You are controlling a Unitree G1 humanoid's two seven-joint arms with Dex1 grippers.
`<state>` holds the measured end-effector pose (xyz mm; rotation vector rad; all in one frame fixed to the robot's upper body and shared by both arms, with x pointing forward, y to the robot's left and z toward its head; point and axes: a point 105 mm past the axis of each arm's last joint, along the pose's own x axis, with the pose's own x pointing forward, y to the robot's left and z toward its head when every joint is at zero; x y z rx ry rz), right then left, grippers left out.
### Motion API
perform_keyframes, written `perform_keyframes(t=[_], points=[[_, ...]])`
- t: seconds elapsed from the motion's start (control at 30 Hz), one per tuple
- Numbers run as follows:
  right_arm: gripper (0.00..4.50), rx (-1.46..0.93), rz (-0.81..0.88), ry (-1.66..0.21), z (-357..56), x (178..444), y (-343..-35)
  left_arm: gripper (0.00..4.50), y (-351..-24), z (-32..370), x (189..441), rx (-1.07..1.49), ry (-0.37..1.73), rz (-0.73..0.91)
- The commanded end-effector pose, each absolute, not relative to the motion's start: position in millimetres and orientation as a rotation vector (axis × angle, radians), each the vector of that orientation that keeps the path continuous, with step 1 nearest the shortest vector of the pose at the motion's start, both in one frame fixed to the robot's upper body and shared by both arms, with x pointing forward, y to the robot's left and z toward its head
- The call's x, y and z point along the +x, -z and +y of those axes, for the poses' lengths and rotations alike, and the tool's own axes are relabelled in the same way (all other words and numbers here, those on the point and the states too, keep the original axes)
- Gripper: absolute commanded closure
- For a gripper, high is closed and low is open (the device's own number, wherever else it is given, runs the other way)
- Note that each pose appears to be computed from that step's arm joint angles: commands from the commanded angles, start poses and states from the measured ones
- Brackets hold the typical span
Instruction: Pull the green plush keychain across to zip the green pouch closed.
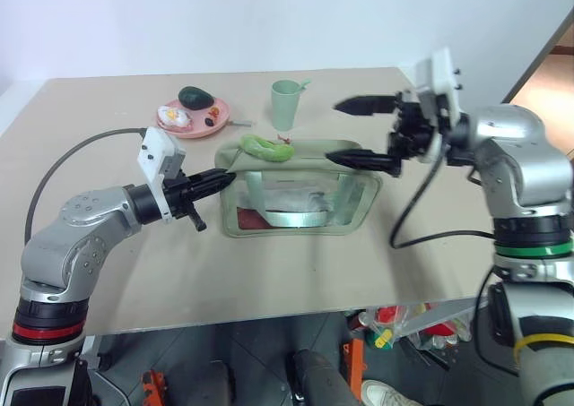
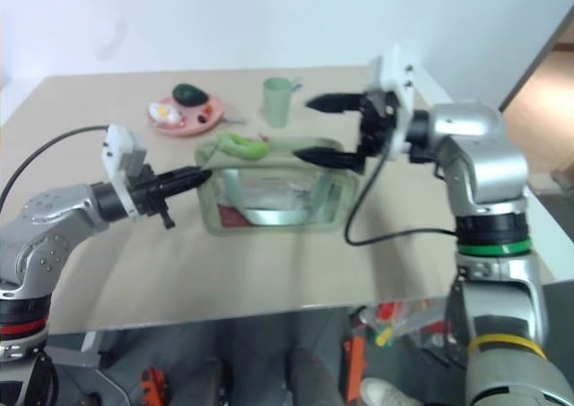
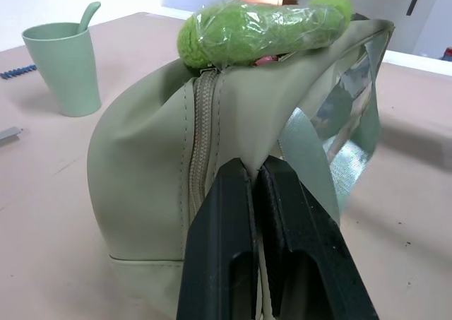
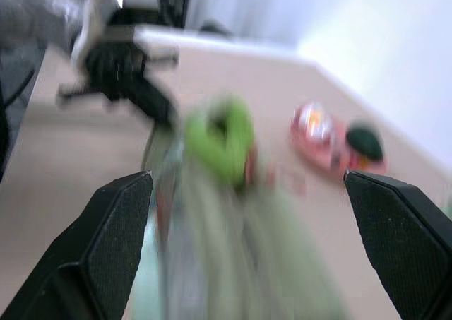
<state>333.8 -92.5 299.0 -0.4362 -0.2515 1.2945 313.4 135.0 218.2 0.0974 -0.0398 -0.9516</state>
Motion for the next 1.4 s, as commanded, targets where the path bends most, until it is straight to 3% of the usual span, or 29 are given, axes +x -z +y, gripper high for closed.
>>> perform_keyframes(t=[0.03, 0.3, 0.33, 0.7, 0.73, 1.07, 1.4], points=[[0.02, -0.445, -0.291, -1.290, -66, 334, -301, 4.50, -230, 130, 308, 0.108, 0.967, -0.089], [0.02, -0.416, -0.275, -1.333, -42, 337, -284, 4.50, -231, 129, 309, 0.102, 0.946, -0.105], [0.59, -0.404, -0.270, -1.334, -41, 337, -283, 4.50, -231, 129, 309, 0.101, 0.944, -0.106], [4.29, -0.479, -0.189, -1.321, -47, 349, -258, 4.50, -230, 126, 308, 0.092, 0.943, -0.110], [4.47, -0.490, -0.186, -1.322, -47, 349, -256, 4.50, -229, 126, 308, 0.091, 0.944, -0.110], [4.47, -0.538, -0.281, -1.311, -47, 350, -263, 4.50, -228, 124, 309, 0.089, 0.950, -0.113], [4.47, -0.549, -0.552, -1.212, -73, 335, -339, 4.50, -233, 126, 316, 0.106, 0.903, -0.136]])
